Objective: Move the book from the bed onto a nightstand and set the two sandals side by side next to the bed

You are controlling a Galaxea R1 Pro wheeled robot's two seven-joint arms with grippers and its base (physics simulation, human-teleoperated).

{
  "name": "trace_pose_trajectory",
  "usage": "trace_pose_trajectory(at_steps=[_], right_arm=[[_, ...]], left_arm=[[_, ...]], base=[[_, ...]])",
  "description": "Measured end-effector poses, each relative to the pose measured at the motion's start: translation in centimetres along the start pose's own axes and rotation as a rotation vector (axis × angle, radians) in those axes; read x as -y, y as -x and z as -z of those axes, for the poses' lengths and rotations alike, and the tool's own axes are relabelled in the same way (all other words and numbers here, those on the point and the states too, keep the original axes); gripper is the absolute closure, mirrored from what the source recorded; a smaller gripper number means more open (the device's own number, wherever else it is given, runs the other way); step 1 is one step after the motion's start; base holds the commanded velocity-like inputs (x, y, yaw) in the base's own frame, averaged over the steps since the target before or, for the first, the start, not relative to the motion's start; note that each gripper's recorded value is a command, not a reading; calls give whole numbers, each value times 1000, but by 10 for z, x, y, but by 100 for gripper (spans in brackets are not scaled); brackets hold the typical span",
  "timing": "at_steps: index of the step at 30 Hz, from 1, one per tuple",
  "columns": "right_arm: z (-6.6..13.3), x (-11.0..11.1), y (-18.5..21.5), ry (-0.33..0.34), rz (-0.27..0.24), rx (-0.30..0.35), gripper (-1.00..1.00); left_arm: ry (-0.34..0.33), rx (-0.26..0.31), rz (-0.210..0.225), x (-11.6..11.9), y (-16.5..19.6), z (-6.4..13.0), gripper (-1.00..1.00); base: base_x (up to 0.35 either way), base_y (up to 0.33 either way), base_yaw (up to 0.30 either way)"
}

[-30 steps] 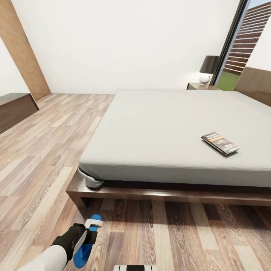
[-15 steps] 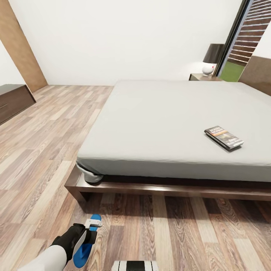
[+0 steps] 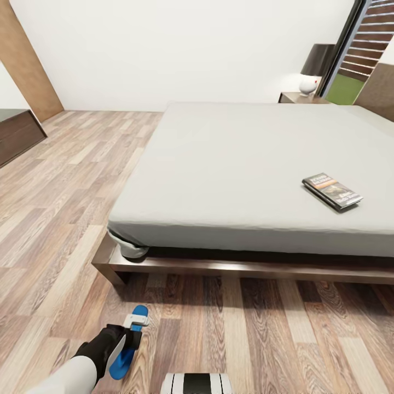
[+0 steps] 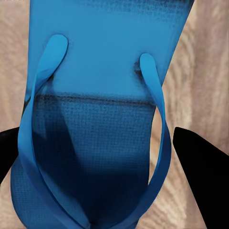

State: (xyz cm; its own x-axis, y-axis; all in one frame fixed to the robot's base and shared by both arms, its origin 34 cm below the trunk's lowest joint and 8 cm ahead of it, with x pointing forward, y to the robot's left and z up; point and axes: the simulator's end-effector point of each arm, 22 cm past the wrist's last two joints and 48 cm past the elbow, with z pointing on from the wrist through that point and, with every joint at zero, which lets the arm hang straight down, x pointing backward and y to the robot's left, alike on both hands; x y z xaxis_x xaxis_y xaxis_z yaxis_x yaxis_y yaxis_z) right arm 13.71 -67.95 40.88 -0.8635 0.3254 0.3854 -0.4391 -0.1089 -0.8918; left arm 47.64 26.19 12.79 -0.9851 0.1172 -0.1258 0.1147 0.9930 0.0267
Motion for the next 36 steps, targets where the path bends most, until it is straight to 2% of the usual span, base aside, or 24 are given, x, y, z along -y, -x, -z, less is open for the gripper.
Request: trace_pose_trajectory(at_steps=[8,12,18,20,25,36], right_arm=[[0,-4,-1,-10,31,5,100],[-1,-9,-2,0,44,7,100],[0,-13,-2,13,53,10,100],[0,-14,-2,15,53,10,100],[0,-14,-2,16,54,11,100],[0,-14,-2,17,55,11,100]], left_arm=[[-2,59,-21,2,9,-11,100],[-5,64,-27,4,9,-16,100],[-8,46,-61,8,5,-19,100],[-7,20,-68,8,0,-19,100],[-2,-25,-68,6,1,-17,100],[-5,-58,-56,1,34,-7,100]], base=[[0,0,0],[0,0,0],[0,0,0],[0,0,0],[0,0,0],[0,0,0]])
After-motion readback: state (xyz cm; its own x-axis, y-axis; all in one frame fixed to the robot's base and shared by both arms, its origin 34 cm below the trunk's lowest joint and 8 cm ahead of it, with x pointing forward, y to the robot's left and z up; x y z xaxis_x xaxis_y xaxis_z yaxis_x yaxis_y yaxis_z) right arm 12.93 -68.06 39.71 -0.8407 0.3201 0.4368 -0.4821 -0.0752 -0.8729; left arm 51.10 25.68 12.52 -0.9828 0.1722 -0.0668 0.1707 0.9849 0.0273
